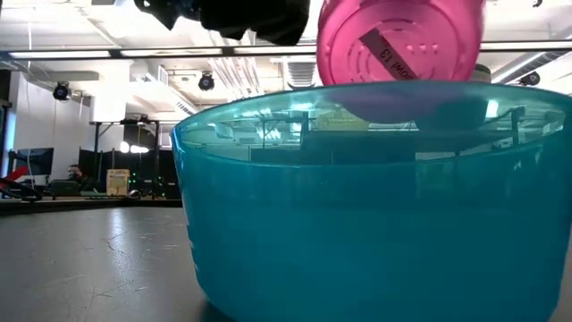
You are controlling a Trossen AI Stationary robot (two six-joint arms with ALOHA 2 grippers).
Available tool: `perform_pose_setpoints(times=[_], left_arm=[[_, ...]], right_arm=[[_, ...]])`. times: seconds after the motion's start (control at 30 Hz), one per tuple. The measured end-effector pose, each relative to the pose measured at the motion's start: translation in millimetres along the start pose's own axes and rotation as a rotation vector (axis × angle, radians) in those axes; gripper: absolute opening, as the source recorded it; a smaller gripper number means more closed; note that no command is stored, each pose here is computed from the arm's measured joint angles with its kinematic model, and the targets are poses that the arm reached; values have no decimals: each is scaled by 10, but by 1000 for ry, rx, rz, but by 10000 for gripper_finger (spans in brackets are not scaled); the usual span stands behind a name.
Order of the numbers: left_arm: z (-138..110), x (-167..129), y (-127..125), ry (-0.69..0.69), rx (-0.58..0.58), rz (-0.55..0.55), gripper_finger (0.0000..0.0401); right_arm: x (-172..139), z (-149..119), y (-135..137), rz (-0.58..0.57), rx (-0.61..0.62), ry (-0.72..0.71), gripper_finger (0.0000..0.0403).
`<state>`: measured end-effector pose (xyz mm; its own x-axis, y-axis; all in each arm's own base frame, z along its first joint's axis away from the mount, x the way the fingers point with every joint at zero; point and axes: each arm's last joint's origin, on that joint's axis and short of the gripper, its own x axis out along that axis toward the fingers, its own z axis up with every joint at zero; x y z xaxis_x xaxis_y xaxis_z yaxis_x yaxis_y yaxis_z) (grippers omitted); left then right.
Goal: Place and stack bowls onto a shelf
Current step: Stack the red bowl on top of the yellow bowl on the shelf
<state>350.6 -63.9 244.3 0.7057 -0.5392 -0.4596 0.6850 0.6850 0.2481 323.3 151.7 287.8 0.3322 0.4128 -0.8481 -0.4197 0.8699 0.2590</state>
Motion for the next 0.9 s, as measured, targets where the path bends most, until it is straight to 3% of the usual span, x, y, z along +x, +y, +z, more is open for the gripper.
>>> perform_pose_setpoints(times=[0.1,0.37,0.7,0.9], left_arm=[[12,91,26,-21,7,-48,87],[23,247,117,-22,57,-50,87],[38,260,121,-49,55,-100,86],[1,262,90,-48,36,-143,56]], right_arm=[[-3,7,-8,-1,-17,-5,8],[-14,21,3,5,-57,-13,8],[-41,43,-50,10,-87,-26,8],[-127,107,-77,4,-101,-57,9]])
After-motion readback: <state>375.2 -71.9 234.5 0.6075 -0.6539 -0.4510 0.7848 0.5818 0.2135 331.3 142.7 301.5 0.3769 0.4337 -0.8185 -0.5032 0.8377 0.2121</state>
